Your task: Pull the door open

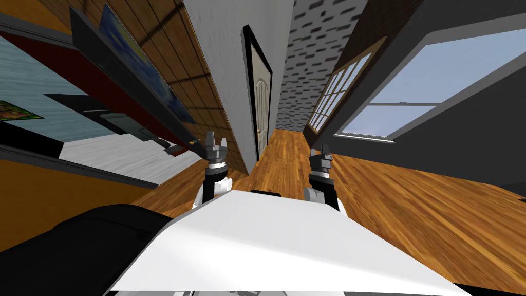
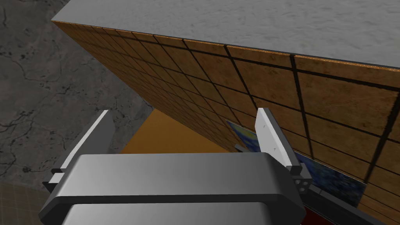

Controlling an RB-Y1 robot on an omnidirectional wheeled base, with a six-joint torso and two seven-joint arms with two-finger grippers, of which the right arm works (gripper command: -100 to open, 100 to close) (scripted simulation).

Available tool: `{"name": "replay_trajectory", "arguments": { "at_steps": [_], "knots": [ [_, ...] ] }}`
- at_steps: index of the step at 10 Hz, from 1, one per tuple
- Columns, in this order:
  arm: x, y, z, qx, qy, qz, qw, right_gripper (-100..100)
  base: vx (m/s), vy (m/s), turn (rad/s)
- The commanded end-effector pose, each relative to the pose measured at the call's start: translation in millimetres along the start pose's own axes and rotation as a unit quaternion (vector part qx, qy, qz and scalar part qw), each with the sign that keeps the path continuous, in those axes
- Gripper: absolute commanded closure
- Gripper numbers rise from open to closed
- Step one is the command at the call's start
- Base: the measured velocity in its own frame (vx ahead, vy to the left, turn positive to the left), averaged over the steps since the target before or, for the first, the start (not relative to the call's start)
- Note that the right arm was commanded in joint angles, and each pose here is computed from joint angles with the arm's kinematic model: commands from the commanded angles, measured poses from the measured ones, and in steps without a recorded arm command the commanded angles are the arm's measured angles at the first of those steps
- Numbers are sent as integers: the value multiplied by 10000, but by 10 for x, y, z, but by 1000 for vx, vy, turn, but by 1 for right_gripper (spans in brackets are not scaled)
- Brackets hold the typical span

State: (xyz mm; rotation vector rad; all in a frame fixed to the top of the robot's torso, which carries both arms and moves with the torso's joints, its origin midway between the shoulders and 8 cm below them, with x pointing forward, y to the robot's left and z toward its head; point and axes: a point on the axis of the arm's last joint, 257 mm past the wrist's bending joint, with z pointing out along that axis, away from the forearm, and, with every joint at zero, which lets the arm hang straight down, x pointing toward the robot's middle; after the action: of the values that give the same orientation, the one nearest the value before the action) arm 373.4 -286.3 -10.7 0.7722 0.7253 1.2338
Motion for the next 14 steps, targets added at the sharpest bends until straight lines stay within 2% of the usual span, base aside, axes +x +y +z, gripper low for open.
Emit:
{"name": "replay_trajectory", "arguments": {
  "at_steps": [1, 4, 7, 12, 14],
  "knots": [
    [67, -64, 4, 24, 114, -126, 9999, -100, 170, -100, 80],
    [210, -206, 8, 69, 355, -401, 9985, -100, 178, -39, 113],
    [378, -375, 3, 109, 638, -731, 9952, -100, 176, -72, 118],
    [647, -650, -27, 139, 1104, -1282, 9855, -100, 158, -78, 133],
    [795, -806, -56, 136, 1372, -1601, 9774, -100, 143, -91, 154]
  ]
}}
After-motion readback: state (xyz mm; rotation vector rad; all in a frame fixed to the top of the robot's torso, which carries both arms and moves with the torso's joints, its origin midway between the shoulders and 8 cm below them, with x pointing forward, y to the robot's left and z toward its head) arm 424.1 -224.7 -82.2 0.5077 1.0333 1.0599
